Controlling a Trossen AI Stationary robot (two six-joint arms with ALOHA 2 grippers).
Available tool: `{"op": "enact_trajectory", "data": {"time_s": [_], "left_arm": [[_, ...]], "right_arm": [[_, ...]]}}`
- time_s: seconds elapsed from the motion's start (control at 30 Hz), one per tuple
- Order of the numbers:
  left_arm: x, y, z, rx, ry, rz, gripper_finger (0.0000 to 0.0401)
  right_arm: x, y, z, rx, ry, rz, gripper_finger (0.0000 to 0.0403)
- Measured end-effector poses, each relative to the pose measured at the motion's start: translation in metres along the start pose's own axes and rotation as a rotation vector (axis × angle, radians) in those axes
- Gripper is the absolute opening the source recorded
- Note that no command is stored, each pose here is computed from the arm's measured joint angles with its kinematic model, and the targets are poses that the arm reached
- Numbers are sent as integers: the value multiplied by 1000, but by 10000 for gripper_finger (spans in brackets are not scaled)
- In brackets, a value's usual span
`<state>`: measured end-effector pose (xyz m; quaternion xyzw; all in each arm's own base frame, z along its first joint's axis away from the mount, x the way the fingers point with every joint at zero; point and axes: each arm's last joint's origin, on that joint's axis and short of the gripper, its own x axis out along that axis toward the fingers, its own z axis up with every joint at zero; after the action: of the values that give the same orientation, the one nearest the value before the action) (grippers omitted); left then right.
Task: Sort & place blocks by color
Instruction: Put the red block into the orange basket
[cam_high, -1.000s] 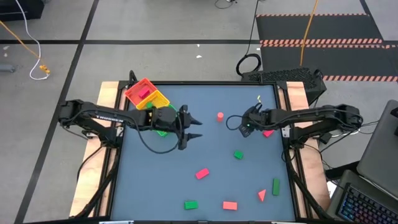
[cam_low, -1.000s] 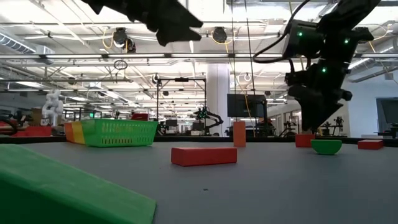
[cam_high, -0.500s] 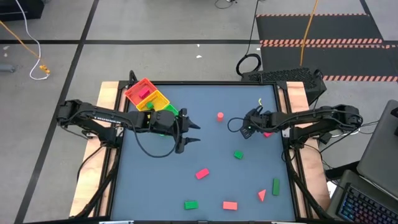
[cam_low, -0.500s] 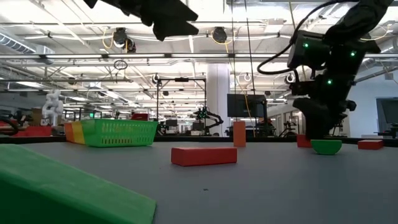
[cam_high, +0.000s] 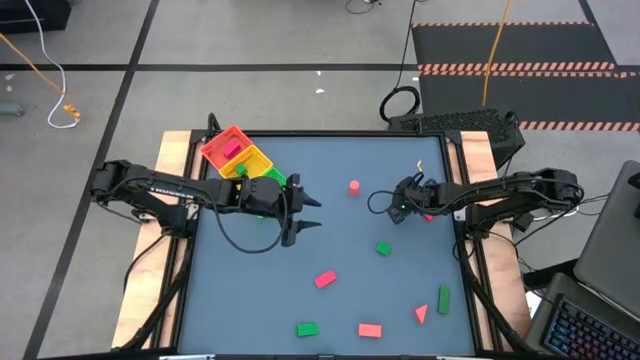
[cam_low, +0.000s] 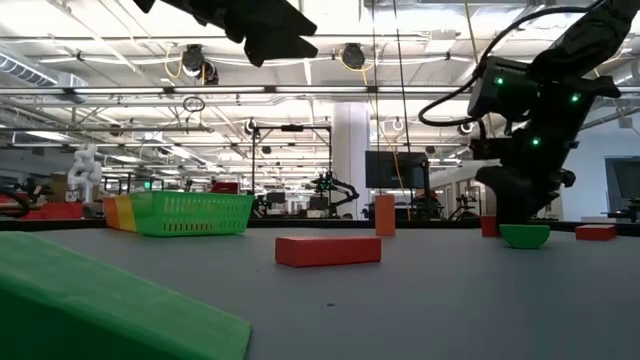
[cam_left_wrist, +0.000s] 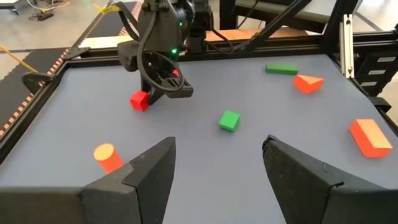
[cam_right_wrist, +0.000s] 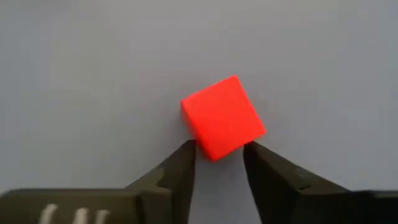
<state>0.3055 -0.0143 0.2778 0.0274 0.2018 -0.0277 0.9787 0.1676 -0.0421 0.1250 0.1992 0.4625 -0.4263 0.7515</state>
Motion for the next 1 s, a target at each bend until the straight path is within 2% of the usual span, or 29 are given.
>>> {"op": "enact_trajectory", "data": {"time_s": [0.2,0.3,0.53,0.67,0.87,1.0], "left_arm": [[0,0,0,0,0,0,241],[0,0,0,-3,0,0,241],[0,0,0,-3,2,0,241],[0,0,-2,-4,17,0,241],[0,0,-3,-5,32,-1,241],[0,0,-5,-2,50,-2,241]], "right_arm": [[0,2,3,-50,-42,8,21],[0,3,4,-69,-48,13,9],[0,2,3,-164,-41,8,71],[-2,3,3,-186,-46,24,131],[-13,3,7,-297,-107,78,226],[-20,-2,12,-330,-192,26,273]]}}
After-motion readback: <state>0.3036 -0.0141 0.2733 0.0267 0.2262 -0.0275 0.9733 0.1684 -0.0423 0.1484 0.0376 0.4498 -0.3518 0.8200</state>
